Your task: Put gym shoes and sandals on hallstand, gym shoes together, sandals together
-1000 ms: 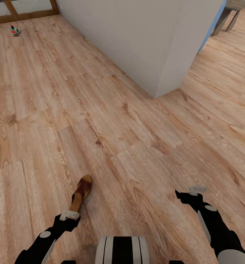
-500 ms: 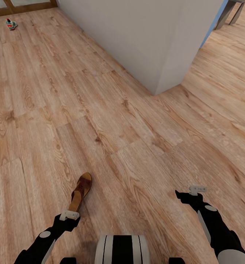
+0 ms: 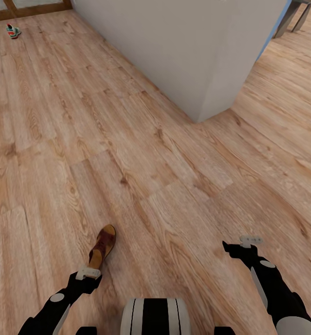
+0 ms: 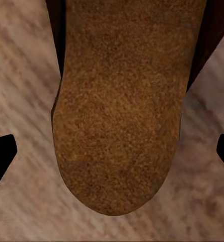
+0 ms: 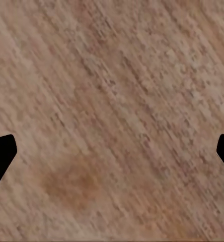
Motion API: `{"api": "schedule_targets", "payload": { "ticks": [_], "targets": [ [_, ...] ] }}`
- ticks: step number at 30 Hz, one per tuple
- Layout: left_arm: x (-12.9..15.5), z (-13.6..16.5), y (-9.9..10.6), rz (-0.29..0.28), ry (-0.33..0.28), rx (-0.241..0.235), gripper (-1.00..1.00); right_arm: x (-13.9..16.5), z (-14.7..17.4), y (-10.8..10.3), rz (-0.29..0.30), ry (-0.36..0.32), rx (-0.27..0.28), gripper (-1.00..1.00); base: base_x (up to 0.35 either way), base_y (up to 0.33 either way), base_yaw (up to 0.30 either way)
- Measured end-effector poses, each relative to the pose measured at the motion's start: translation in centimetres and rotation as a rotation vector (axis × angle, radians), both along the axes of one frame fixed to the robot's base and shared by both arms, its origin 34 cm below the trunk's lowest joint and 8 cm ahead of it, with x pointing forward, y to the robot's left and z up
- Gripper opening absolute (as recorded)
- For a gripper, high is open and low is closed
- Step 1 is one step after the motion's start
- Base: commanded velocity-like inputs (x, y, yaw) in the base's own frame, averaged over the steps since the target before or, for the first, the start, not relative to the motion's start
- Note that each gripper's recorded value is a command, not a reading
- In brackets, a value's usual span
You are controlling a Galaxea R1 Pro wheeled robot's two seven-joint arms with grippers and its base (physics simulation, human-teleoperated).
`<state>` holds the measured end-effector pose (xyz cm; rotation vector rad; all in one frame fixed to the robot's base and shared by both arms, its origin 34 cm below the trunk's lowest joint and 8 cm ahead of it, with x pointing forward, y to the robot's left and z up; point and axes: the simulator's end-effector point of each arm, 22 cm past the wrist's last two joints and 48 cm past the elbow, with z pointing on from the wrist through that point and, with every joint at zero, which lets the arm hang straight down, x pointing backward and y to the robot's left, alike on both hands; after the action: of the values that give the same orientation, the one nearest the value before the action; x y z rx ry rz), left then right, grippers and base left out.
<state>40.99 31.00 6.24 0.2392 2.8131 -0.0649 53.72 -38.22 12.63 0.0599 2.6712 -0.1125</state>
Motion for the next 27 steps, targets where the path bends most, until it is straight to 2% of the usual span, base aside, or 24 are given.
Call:
{"api": "schedule_targets", "payload": {
  "ticks": [11, 27],
  "targets": [
    [0.0, 0.0, 0.0, 0.0, 0.001, 0.0, 1.0, 1.2, 0.8, 0.0, 0.008, -0.029, -0.006, 1.0, 0.051, 0.0, 0.0],
    [-0.1, 0.0, 0.0, -0.001, 0.001, -0.001, 1.0, 1.4, 0.9, -0.1, 0.009, -0.034, -0.007, 1.0, 0.003, 0.0, 0.0]
  ]
}}
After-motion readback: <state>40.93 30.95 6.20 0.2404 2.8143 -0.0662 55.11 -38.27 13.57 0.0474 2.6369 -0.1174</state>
